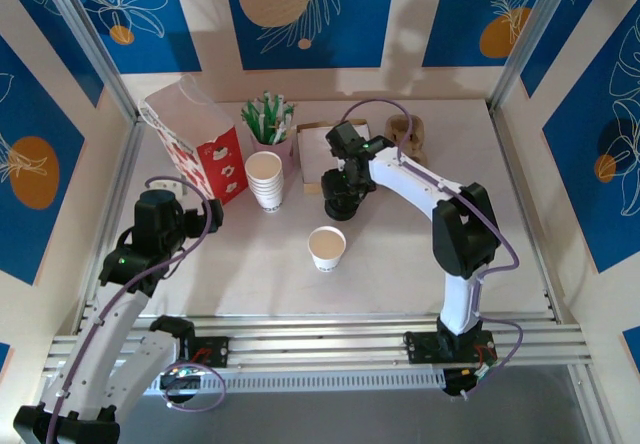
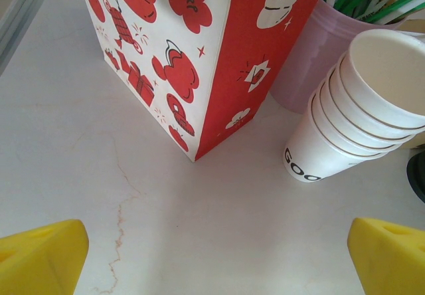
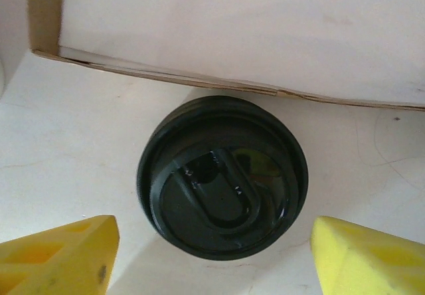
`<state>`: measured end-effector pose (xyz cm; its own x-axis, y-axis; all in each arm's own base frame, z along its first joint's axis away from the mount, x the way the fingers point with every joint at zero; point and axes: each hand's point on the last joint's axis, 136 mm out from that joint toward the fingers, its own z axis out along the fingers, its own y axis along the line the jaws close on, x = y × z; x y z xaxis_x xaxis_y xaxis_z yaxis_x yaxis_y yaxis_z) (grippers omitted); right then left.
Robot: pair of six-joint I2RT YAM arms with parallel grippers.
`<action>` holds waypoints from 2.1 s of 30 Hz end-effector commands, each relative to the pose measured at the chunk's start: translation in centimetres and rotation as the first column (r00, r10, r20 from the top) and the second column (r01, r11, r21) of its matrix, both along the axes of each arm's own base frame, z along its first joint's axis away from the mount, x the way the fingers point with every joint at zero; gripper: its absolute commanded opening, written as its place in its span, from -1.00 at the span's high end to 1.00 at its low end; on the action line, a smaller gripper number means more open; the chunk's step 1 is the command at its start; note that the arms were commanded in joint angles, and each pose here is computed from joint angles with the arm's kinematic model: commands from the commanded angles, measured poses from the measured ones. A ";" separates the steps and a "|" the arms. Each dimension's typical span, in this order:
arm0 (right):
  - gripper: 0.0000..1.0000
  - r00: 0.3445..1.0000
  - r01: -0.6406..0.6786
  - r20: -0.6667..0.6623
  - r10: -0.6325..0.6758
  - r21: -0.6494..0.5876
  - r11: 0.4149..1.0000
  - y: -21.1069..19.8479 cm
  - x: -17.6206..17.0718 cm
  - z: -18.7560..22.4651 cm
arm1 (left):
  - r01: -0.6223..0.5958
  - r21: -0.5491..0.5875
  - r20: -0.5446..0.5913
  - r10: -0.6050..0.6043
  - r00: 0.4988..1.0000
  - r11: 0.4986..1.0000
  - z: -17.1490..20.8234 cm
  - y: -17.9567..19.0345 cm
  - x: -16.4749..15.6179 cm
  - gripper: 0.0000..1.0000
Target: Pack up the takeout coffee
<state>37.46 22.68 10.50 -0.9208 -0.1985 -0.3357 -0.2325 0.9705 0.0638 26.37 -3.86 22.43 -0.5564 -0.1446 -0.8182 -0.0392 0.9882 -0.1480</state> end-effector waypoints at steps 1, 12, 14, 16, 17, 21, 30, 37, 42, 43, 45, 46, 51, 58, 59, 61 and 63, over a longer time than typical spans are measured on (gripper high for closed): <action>-0.61 0.999 0.002 -0.036 0.000 0.044 0.999 0.1 -0.9 -0.4 | 0.022 0.007 0.012 -0.022 1.000 1.000 0.8 -0.3 -0.1 -1.00; -0.65 0.999 0.011 -0.046 -0.009 0.034 0.999 -0.1 -0.2 -2.8 | 0.020 0.011 0.008 -0.020 1.000 1.000 0.7 -0.3 -0.1 -1.00; -0.66 0.999 0.008 -0.051 -0.007 0.023 1.000 -0.2 -0.1 -3.1 | 0.021 0.013 0.007 -0.021 1.000 1.000 0.7 -0.3 -0.1 -1.00; -0.67 0.998 0.005 -0.056 -0.004 0.015 1.000 -0.2 -0.1 -3.5 | 0.021 0.013 0.006 -0.021 1.000 1.000 0.7 -0.3 0.0 -1.00; -0.68 0.998 0.009 -0.055 -0.008 0.010 1.000 -0.3 0.0 -3.6 | 0.021 0.013 0.006 -0.021 1.000 1.000 0.7 -0.3 0.0 -1.00; -0.71 0.998 0.014 -0.054 -0.013 0.011 1.000 -0.5 0.0 -3.8 | 0.020 0.015 0.003 -0.020 1.000 1.000 0.6 -0.3 0.0 -1.00; -0.57 0.997 0.007 -0.075 -0.005 0.027 1.000 -0.1 -0.1 -4.7 | 0.021 0.018 -0.001 -0.021 1.000 1.000 0.5 -0.3 0.0 -1.00; -0.49 0.997 0.006 -0.077 -0.004 0.026 1.000 -0.2 -0.1 -4.7 | 0.022 0.019 -0.004 -0.021 1.000 1.000 0.5 -0.3 0.1 -1.00; -0.40 0.999 0.003 -0.053 -0.001 0.035 0.999 0.0 -0.3 -3.2 | 0.022 0.020 -0.004 -0.022 1.000 1.000 0.5 -0.3 0.1 -1.00; -0.39 0.999 0.003 -0.044 -0.001 0.043 0.999 0.0 -0.3 -2.7 | 0.023 0.019 -0.004 -0.023 1.000 1.000 0.5 -0.3 0.1 -1.00; -0.37 1.000 0.000 -0.031 0.001 0.056 0.998 0.1 -0.4 -1.6 | 0.023 0.019 -0.003 -0.023 1.000 1.000 0.5 -0.3 0.1 -1.00; -0.37 1.000 0.001 -0.024 0.001 0.059 0.998 0.1 -0.4 -1.2 | 0.022 0.019 -0.004 -0.022 1.000 1.000 0.5 -0.3 0.1 -1.00; -0.36 1.000 0.002 -0.013 -0.001 0.066 0.998 0.0 -0.7 0.0 | 0.022 0.021 -0.001 -0.022 1.000 1.000 0.6 -0.3 0.1 -1.00; -0.35 1.000 -0.011 0.012 0.010 0.076 0.997 0.0 -1.5 2.1 | 0.024 0.018 -0.001 -0.024 1.000 1.000 0.6 -0.3 0.1 -1.00; -0.36 1.000 -0.013 0.020 0.011 0.074 0.997 -0.1 -1.7 2.7 | 0.023 0.018 0.000 -0.023 1.000 1.000 0.6 -0.3 0.1 -1.00; -0.36 0.999 -0.017 0.029 0.015 0.076 0.997 -0.2 -2.0 3.6 | 0.024 0.018 0.001 -0.024 1.000 1.000 0.6 -0.3 0.0 -1.00; -0.35 0.999 -0.026 0.040 0.023 0.087 0.996 -0.1 -2.4 4.6 | 0.024 0.019 0.002 -0.024 1.000 1.000 0.6 -0.3 0.0 -1.00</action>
